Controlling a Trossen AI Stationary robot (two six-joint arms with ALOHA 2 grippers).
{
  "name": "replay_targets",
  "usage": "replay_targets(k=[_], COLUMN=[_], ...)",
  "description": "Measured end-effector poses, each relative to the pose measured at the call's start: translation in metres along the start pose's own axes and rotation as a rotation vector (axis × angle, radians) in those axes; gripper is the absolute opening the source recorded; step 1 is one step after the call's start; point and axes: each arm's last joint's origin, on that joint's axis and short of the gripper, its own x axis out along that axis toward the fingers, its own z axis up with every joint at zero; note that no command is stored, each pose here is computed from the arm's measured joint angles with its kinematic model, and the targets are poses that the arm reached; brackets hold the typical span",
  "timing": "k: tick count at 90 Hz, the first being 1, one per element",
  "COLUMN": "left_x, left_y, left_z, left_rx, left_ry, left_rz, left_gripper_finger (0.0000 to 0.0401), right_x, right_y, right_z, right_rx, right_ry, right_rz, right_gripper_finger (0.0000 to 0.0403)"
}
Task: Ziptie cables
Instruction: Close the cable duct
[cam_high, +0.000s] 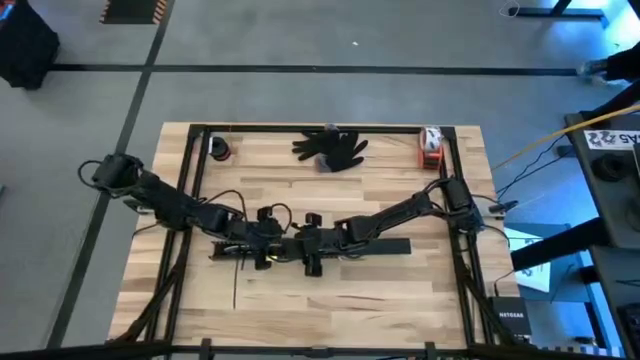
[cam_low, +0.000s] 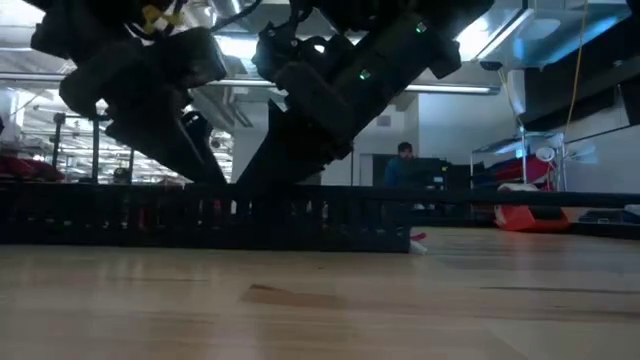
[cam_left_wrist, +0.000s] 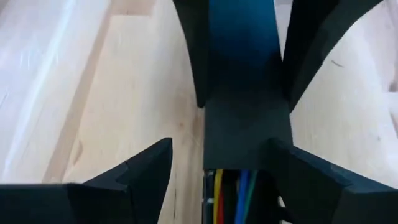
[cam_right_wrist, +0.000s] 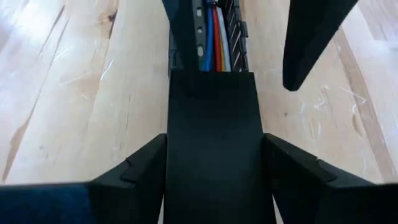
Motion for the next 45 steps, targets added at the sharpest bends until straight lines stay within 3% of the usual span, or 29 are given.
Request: replay_targets(k=[17,28,45], left_x=[-0.030,-0.039,-0.030], left_y=[0.002,0.003,0.001], left_z=[0.013,0.002,-0.023], left_rx=[-0.023,-0.015,0.004], left_ry=[-0.005,0.048,0.088], left_rz=[-0.016,-0.014,-0.019], left_gripper_finger=[0.0254,0.0254,0.0254], right_x=[0.000,0.000,0.000], right_y=[0.000,0.000,0.000], right_z=[0.000,0.000,0.000], right_rx=[0.000,0.000,0.000], right_ry=[0.004,0.003,0.004], right_rz=[-0.002,-0.004,-0.005], right_gripper_finger=[0.0225,0.0225,0.0225])
